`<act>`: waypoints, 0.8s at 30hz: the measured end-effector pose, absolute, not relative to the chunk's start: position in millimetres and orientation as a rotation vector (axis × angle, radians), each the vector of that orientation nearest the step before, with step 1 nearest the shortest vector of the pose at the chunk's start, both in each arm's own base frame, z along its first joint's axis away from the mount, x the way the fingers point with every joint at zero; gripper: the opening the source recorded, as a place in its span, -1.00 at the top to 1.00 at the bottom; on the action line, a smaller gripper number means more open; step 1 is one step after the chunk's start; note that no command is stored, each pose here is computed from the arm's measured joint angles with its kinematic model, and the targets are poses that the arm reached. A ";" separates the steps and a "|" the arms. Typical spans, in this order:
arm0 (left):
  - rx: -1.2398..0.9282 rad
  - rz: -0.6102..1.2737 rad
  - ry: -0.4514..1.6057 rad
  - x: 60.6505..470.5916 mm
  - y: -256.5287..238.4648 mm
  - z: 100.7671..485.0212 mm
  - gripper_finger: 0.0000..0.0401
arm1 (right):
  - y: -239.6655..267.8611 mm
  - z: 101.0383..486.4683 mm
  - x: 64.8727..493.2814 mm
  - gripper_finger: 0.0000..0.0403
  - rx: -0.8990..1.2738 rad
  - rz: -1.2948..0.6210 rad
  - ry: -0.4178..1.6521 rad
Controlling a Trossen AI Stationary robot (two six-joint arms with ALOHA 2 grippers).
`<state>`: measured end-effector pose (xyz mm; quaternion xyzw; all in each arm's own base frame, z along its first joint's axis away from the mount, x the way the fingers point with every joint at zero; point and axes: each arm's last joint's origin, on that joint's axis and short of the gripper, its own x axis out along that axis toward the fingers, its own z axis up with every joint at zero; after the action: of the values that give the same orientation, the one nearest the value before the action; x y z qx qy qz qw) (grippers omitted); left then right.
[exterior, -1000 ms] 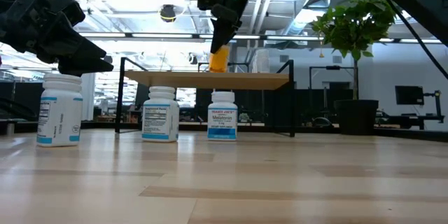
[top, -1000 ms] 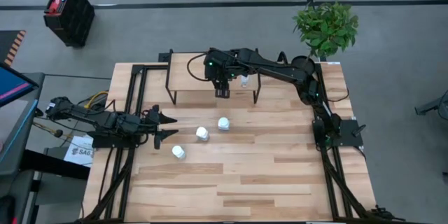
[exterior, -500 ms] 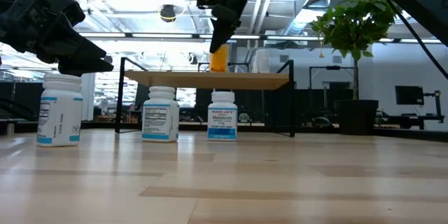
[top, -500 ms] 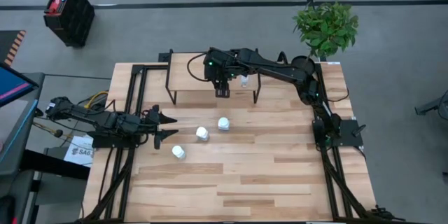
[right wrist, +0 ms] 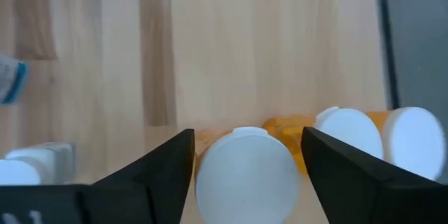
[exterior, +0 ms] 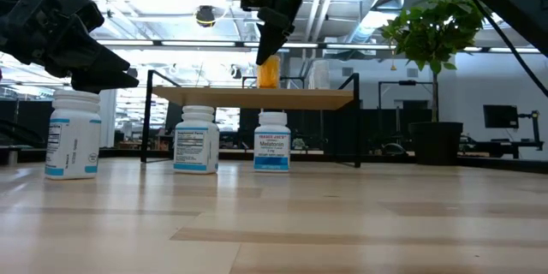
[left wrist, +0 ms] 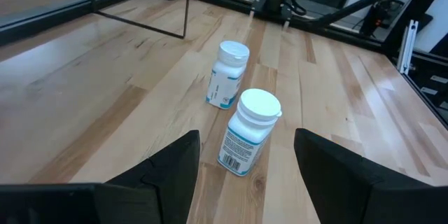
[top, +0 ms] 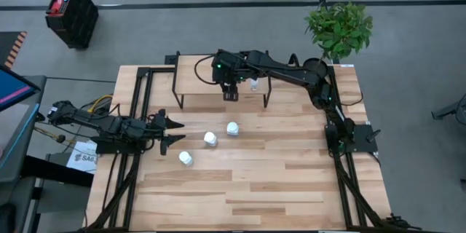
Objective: Pick and place medicine bottles onto shelf by color
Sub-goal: Put the bottom white pill bottle on the shelf
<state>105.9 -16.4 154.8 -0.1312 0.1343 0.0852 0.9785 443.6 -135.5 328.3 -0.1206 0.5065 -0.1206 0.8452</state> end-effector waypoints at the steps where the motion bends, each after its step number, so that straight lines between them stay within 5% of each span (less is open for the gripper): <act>1: -0.264 0.172 0.270 105.9 -16.4 154.8 -0.11 | -134.9 328.3 443.7 -0.45 -0.267 -0.261 1.072; 24: -0.264 0.172 0.270 106.0 -16.4 154.8 -0.11 | -82.7 353.5 456.3 -0.52 -0.495 -0.334 0.943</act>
<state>106.0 -16.4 154.8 -0.1311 0.1342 0.0853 0.9785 456.3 -82.7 353.5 -0.2349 0.4474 -0.1584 0.8482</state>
